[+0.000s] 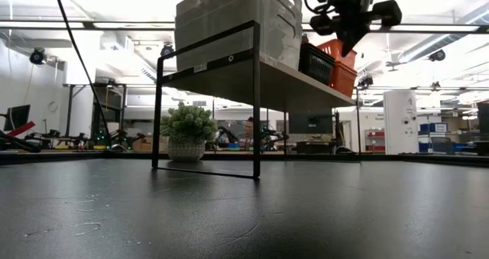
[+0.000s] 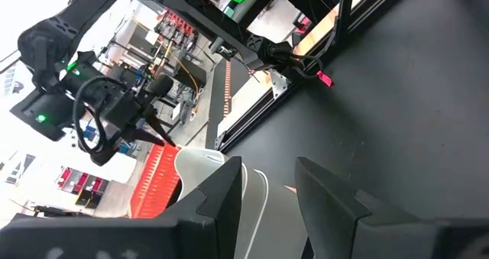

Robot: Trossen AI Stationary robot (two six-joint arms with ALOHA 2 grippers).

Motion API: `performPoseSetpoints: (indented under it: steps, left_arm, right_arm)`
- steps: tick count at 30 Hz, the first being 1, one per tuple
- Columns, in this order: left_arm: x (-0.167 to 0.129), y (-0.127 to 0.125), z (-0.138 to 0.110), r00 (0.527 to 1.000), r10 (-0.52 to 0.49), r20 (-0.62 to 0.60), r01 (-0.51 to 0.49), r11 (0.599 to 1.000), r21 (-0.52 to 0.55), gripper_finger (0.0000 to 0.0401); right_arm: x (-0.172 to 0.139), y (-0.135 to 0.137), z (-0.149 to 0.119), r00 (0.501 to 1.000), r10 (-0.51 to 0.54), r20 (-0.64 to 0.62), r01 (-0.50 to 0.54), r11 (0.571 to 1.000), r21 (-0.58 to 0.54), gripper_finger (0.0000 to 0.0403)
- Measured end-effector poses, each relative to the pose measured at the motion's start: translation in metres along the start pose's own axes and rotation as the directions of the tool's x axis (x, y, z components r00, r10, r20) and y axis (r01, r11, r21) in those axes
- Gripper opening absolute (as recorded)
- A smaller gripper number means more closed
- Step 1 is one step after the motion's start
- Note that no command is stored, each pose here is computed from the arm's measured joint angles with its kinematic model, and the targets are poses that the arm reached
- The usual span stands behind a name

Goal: Stack baskets on shelf by color
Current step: Stack the orange bin on top of the other orange bin on the shelf

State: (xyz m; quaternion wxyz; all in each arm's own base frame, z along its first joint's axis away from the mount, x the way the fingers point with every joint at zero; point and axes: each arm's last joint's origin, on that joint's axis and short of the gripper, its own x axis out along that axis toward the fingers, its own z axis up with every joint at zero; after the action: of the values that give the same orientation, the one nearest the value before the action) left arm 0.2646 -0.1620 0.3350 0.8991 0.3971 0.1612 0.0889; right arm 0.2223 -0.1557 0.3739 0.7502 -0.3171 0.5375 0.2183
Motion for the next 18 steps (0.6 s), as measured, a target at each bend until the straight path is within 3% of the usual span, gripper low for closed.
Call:
performPoseSetpoints:
  steps: [10,18]
  left_arm:
    - [0.0000,0.0000,0.0000,1.000,0.000,0.000,0.000,1.000,0.001,0.0107]
    - [0.0000,-0.0001,-0.0001,1.000,0.000,0.000,0.000,1.000,0.001,0.0107]
  right_arm:
    - [0.0123,0.0006,-0.0024,0.999,0.035,-0.006,-0.035,0.999,0.030,0.0014]
    - [0.0120,-0.0030,-0.0017,1.000,-0.004,0.001,0.004,0.996,0.086,0.0075]
